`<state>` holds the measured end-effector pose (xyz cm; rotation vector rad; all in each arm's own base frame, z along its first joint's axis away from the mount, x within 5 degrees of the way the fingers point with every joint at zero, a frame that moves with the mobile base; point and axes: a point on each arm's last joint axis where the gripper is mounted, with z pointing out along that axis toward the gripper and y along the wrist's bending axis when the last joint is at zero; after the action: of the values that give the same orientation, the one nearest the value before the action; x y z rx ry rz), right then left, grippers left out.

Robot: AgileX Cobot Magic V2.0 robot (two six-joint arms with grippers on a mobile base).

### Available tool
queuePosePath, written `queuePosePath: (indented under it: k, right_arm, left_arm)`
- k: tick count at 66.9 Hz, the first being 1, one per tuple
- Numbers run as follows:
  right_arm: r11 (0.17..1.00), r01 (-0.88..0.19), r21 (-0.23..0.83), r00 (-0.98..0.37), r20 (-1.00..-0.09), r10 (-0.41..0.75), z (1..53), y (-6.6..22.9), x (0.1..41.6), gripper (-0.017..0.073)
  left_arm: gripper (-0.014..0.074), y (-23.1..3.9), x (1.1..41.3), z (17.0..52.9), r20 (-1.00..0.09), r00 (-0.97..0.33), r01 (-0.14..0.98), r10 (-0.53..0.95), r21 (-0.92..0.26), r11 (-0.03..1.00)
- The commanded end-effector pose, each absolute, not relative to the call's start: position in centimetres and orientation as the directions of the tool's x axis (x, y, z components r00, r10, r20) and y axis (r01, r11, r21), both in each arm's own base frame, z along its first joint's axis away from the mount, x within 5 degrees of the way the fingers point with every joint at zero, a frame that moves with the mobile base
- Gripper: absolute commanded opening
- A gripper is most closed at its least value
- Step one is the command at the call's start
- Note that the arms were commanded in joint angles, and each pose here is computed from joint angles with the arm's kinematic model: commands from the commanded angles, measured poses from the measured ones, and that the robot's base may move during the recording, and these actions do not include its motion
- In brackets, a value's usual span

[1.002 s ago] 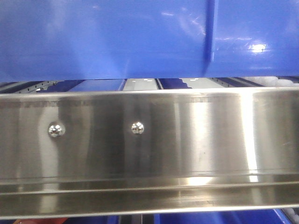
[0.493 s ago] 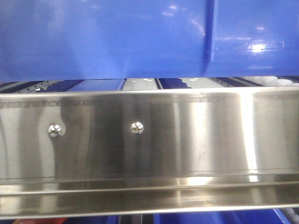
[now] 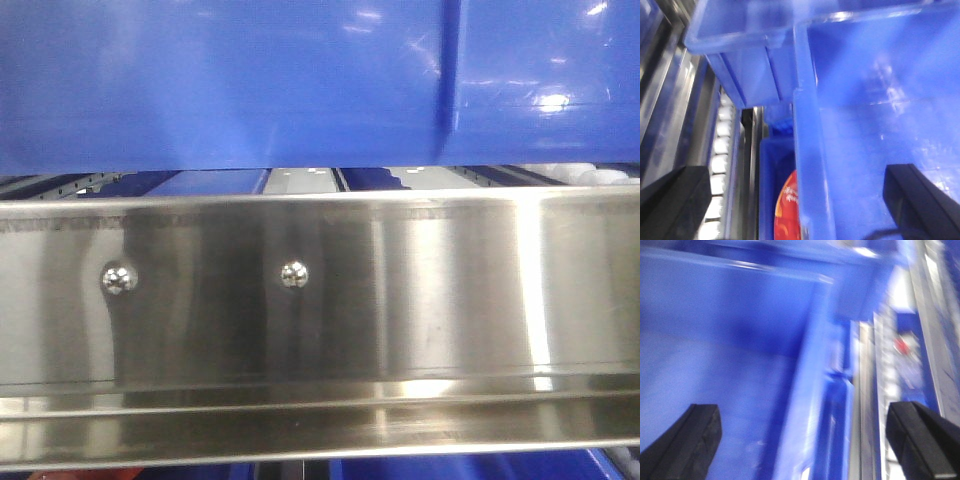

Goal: Move blue bin to conveyor side

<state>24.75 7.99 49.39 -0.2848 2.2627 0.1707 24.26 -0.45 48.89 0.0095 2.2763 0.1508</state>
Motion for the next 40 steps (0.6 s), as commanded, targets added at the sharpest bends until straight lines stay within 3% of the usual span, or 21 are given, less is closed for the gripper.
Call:
queuePosePath:
  k: [1, 40]
  right_arm:
    - [0.966, -0.256, 0.041, -0.633, -0.762, -0.135, 49.2, 8.3, 25.4, 0.0552]
    - [0.968, -0.248, 0.024, -0.745, -0.644, -0.175, 44.2, 10.1, 31.0, 0.0552]
  left_arm:
    - [0.0601, -0.8, 24.8, 48.8, -0.756, -0.652, -0.036, 0.05, 0.097, 0.995]
    - [0.0601, -1.7, 29.0, 45.4, -0.671, -0.741, 0.003, 0.024, 0.033, 0.999]
